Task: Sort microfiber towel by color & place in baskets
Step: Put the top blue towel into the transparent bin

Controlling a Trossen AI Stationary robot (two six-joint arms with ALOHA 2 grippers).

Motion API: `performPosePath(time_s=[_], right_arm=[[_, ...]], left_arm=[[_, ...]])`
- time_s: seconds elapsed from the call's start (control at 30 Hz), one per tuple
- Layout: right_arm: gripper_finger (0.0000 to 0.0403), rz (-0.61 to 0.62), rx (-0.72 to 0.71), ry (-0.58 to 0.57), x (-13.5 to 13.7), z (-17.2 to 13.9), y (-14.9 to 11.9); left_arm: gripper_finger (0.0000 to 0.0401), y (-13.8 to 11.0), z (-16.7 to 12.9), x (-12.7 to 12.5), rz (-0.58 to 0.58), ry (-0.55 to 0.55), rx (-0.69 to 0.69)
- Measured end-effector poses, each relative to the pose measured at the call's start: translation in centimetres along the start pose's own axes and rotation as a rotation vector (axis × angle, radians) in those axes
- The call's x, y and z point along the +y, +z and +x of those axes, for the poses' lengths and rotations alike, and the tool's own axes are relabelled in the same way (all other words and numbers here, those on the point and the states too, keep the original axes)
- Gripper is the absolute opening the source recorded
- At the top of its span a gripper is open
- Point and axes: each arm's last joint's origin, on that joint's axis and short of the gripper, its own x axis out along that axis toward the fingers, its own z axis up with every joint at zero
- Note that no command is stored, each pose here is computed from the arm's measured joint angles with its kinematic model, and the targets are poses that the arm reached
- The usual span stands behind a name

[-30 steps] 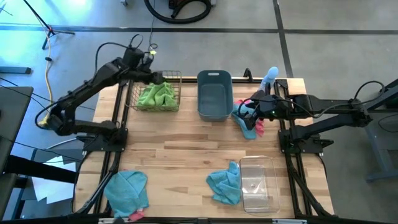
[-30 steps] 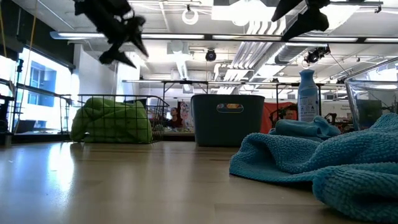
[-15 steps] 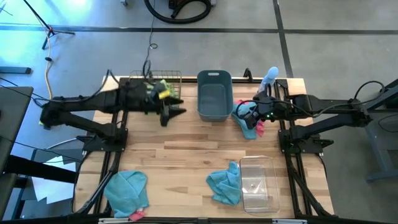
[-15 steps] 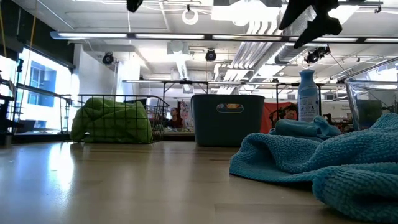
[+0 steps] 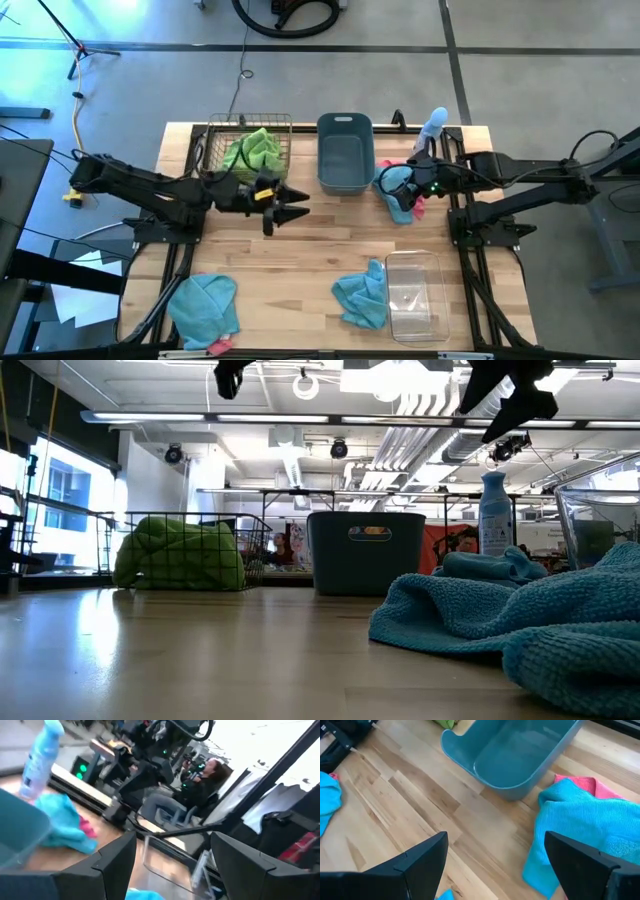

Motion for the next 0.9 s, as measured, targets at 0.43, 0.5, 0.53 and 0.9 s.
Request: performPosePath(time_s=[0.43, 0.5, 0.53, 0.9], right_arm=[[0.0328, 0.008, 0.163, -0.144, -2.9, 0.9, 0.6], [0.0328, 0.029, 0.193, -0.169, -3.3, 1.9, 0.6], [0.0328, 0.035, 0.208, -0.166, -3.5, 2.6, 0.5], [0.0328, -0.008, 0.289, -0.211, -4.5, 10.5, -2.4]], left_arm=[[0.0246, 4.7, -4.9, 0.0, 0.257, 0.134, -0.115], [0.0246, 5.1, -5.8, 0.1, 0.257, 0.15, -0.122], [0.0246, 5.4, -6.1, 0.1, 0.256, 0.151, -0.133], [0.0245, 6.2, -7.5, -0.2, 0.242, 0.135, -0.178]])
